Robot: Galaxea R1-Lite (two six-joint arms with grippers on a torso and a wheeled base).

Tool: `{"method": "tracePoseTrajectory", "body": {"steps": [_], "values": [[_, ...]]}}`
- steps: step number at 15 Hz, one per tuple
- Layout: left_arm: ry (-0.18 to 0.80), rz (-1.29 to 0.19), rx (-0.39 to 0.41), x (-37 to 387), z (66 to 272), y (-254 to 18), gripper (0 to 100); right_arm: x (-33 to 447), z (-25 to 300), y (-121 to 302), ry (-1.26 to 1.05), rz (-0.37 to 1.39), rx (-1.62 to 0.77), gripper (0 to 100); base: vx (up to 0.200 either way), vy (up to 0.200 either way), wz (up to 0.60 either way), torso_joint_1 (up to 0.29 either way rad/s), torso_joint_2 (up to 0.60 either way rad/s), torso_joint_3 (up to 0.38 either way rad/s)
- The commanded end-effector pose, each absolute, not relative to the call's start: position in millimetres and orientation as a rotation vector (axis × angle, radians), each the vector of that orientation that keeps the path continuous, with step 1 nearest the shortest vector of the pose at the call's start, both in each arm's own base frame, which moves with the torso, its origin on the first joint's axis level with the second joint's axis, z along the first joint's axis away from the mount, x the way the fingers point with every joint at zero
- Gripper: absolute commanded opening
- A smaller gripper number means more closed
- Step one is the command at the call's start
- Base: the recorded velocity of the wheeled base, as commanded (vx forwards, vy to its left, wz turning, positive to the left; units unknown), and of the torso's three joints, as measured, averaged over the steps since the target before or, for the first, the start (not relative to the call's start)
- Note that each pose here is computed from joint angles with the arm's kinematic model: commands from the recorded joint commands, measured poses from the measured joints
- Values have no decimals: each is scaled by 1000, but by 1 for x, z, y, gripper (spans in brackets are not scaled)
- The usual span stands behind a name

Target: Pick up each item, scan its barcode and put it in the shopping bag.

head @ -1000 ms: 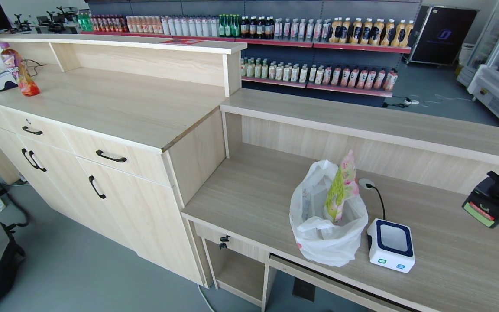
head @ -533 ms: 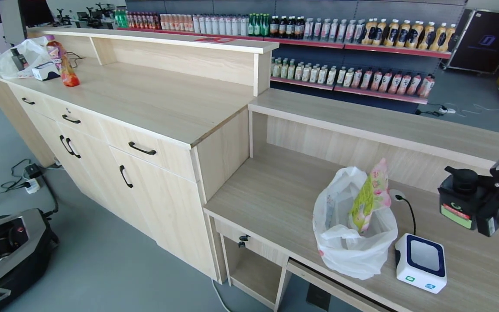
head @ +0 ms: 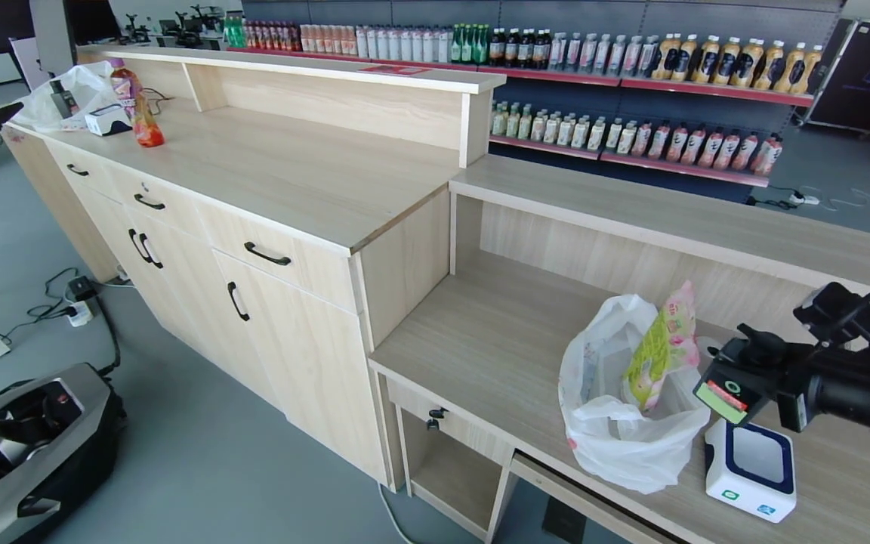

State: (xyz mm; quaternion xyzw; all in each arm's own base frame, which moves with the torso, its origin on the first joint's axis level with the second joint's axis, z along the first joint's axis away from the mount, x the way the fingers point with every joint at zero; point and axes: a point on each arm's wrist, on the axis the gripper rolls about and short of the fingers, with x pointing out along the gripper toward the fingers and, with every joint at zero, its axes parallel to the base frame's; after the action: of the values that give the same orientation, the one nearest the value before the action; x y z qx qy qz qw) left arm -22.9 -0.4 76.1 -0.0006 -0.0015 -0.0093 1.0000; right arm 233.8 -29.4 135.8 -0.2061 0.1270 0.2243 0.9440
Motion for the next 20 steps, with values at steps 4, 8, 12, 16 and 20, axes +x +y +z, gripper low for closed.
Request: {"method": "tracePoseTrajectory", "body": {"steps": [4, 8, 12, 16, 20], "values": [[-3, -18, -2, -23, 76, 0, 100, 276, 72, -29, 406, 513, -323, 0, 0, 0, 0, 0, 0, 0], [-3, -18, -2, -23, 76, 0, 100, 295, 53, -20, 364, 544, -345, 0, 0, 0, 0, 0, 0, 0], [-3, -18, -2, -23, 76, 0, 100, 307, 35, -11, 319, 568, -367, 0, 0, 0, 0, 0, 0, 0], [-3, -18, -2, -23, 76, 0, 100, 311, 21, -6, 331, 586, -365, 0, 0, 0, 0, 0, 0, 0], [-3, -18, -2, -23, 76, 0, 100, 314, 13, -7, 310, 584, -369, 0, 0, 0, 0, 0, 0, 0]]}}
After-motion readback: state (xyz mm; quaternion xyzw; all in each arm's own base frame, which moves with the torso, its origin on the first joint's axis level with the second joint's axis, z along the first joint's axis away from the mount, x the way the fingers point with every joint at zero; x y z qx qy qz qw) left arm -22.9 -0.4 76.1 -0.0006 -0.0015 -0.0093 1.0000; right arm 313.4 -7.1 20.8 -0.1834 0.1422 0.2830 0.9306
